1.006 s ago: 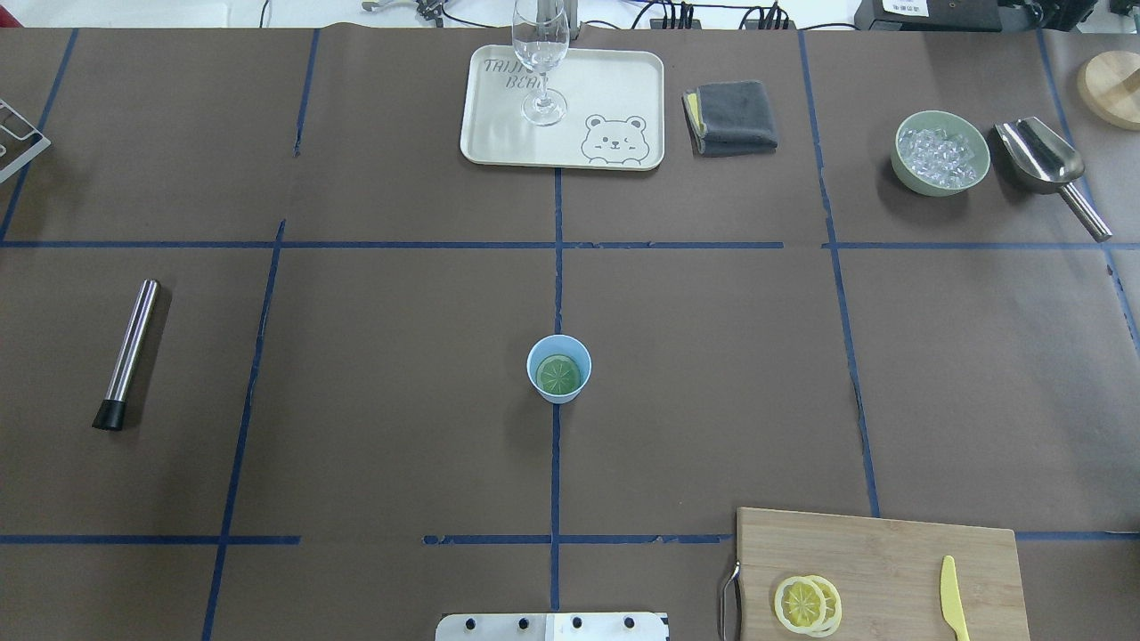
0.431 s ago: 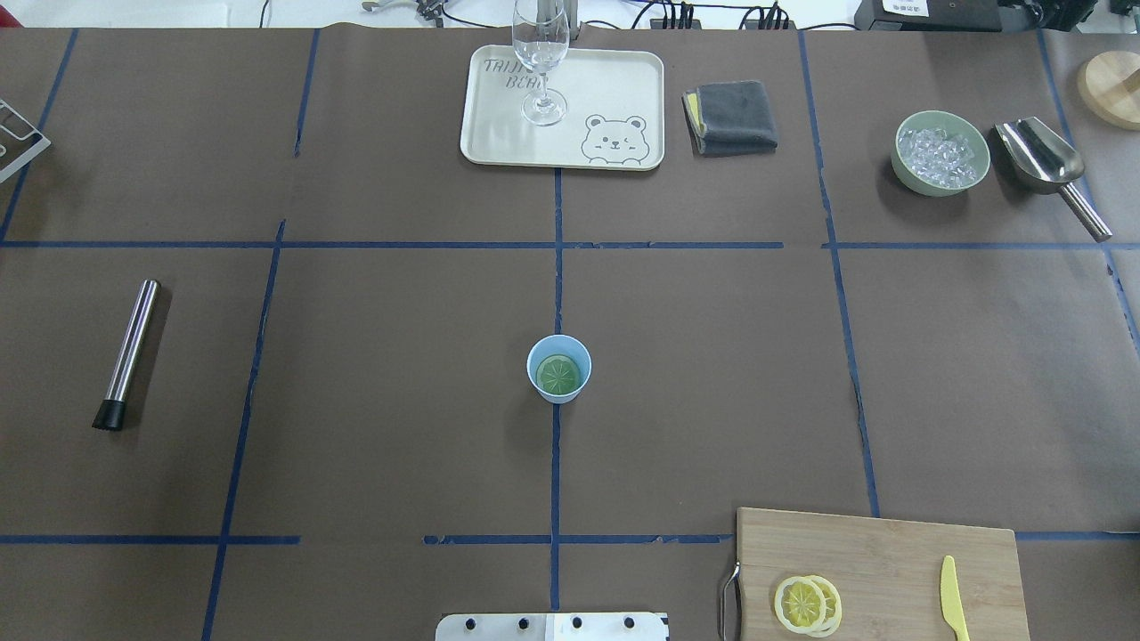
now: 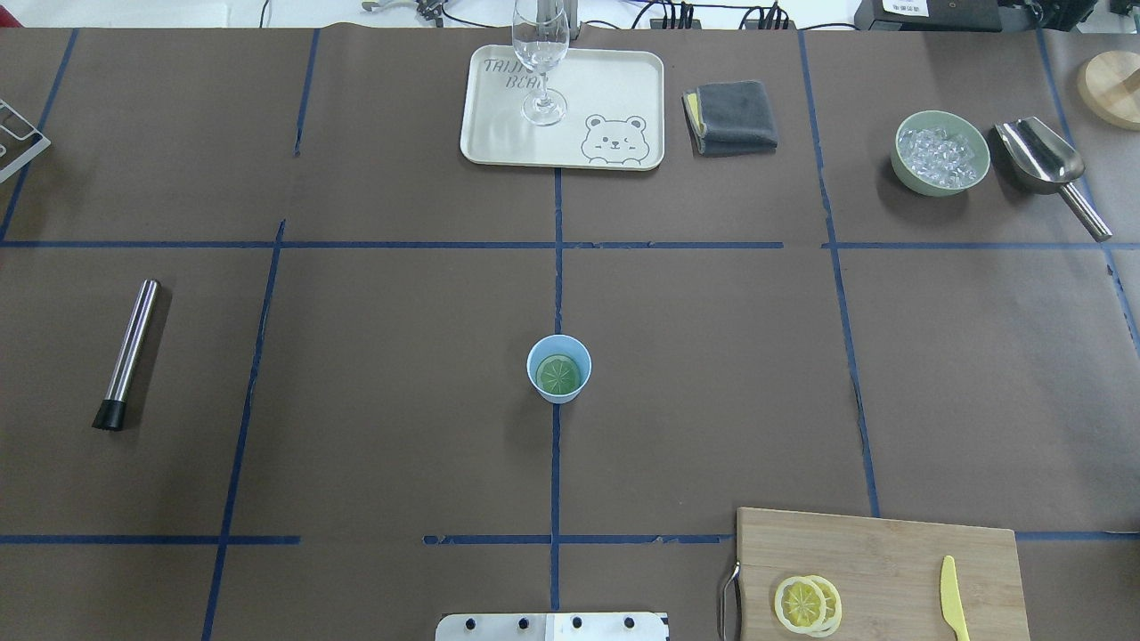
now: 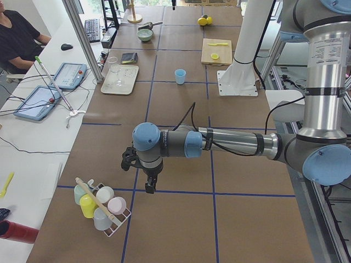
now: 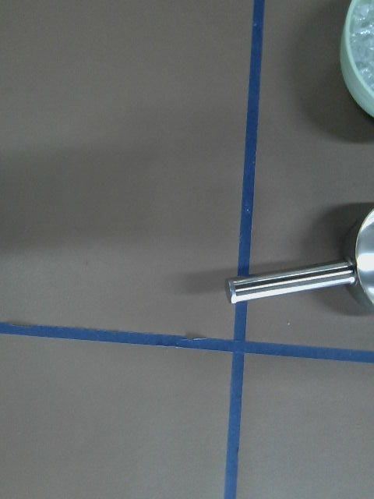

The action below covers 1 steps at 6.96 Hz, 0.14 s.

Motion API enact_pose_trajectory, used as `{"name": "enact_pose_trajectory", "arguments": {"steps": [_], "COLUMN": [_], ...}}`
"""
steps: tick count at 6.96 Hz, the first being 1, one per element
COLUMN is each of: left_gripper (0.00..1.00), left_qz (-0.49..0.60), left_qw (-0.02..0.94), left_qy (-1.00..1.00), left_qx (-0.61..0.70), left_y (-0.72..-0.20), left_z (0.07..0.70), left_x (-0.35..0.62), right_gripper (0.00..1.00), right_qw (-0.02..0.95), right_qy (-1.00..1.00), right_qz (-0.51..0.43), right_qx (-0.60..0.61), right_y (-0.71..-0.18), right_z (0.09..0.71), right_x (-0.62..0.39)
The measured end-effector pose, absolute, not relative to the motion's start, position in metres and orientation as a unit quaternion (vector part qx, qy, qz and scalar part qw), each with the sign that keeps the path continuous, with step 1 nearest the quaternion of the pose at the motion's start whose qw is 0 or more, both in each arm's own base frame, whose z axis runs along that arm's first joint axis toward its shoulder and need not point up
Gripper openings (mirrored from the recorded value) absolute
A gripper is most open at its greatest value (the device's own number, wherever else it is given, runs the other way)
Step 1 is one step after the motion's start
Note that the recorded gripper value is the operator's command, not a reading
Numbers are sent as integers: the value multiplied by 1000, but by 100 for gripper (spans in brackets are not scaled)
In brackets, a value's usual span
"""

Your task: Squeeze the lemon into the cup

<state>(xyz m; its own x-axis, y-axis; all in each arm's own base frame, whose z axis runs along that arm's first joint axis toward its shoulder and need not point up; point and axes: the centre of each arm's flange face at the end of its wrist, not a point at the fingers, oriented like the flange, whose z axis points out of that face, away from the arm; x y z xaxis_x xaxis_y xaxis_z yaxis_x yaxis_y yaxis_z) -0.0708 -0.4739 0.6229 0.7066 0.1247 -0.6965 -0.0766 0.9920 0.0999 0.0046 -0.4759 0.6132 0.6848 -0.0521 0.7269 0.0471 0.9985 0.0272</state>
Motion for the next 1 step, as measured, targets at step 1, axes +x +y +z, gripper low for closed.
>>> {"name": "enact_pose_trajectory", "arguments": {"steps": [1], "left_gripper": [100], "left_qz": [54], "left_qw": [923], "left_qy": [379], "left_qx": [32], "left_y": [-475], "left_z": [623], "left_x": [-71], "right_gripper": [100], "right_qw": [917], "right_qy": [-398], "right_qz": [-26], "right_qx": [0], "right_y": [-476], "right_z": [615], "right_x": [4]}}
